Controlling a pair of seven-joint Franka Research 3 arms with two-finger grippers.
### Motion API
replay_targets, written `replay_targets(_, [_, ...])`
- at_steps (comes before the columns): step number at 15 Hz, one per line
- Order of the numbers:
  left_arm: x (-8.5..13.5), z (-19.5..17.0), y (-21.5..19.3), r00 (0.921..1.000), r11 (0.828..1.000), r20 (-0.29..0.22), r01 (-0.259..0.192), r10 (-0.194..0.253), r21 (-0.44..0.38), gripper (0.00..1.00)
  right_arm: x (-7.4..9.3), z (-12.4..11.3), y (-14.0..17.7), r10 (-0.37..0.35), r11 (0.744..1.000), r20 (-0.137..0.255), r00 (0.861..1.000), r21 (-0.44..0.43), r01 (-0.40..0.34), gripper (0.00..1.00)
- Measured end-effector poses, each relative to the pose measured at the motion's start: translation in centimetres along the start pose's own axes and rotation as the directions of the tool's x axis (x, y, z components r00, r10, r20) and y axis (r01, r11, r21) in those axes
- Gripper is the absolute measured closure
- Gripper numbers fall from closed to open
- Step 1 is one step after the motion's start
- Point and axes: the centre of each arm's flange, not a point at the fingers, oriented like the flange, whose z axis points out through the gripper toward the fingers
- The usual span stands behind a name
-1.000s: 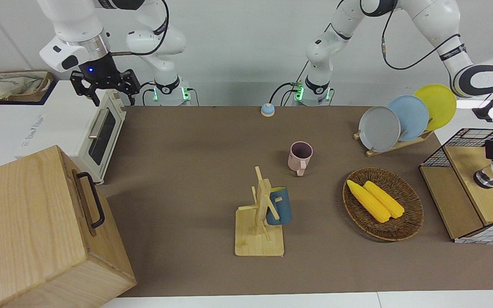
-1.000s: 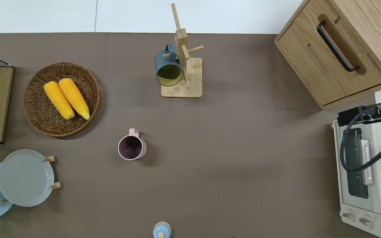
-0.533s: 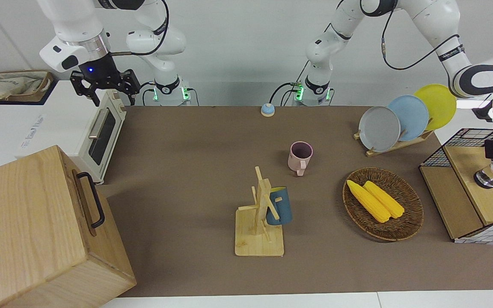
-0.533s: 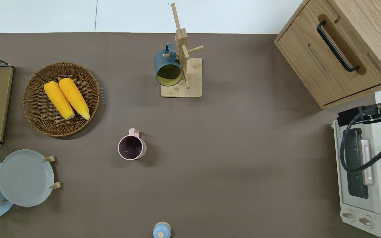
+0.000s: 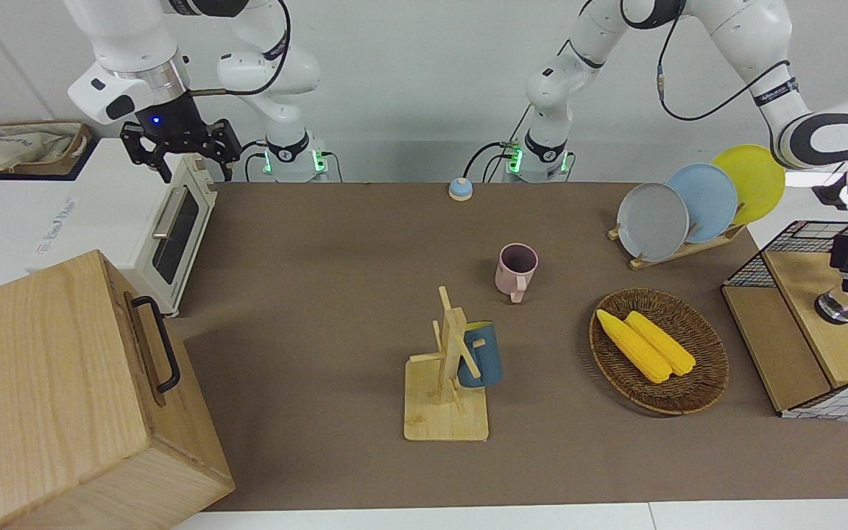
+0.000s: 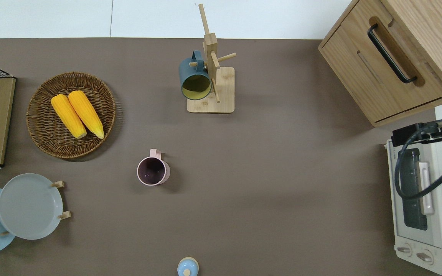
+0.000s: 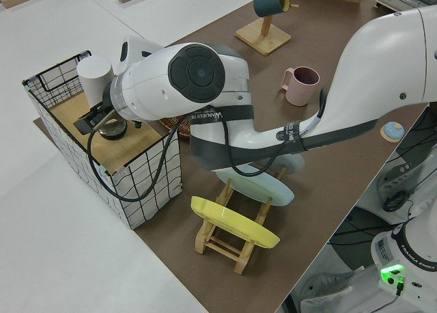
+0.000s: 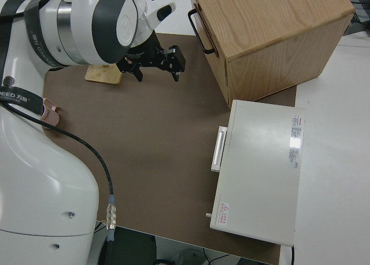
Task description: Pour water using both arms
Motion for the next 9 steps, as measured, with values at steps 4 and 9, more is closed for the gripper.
replay_targets(4, [1.0,-0.7,0.8,0.9990,0.999,0.008,0.043,-0.043,0.017,0.00,0.0,0.0,0.0,0.000,1.000,0.000,1.000,0.000,0.000,0.01])
replay_targets(9, [2.7,-2.5,2.1,0.9933,0.999,0.114,0.012,-0.017,0.038,0.00,0.0,0.0,0.0,0.000,1.000,0.000,1.000,0.000,0.000,0.01])
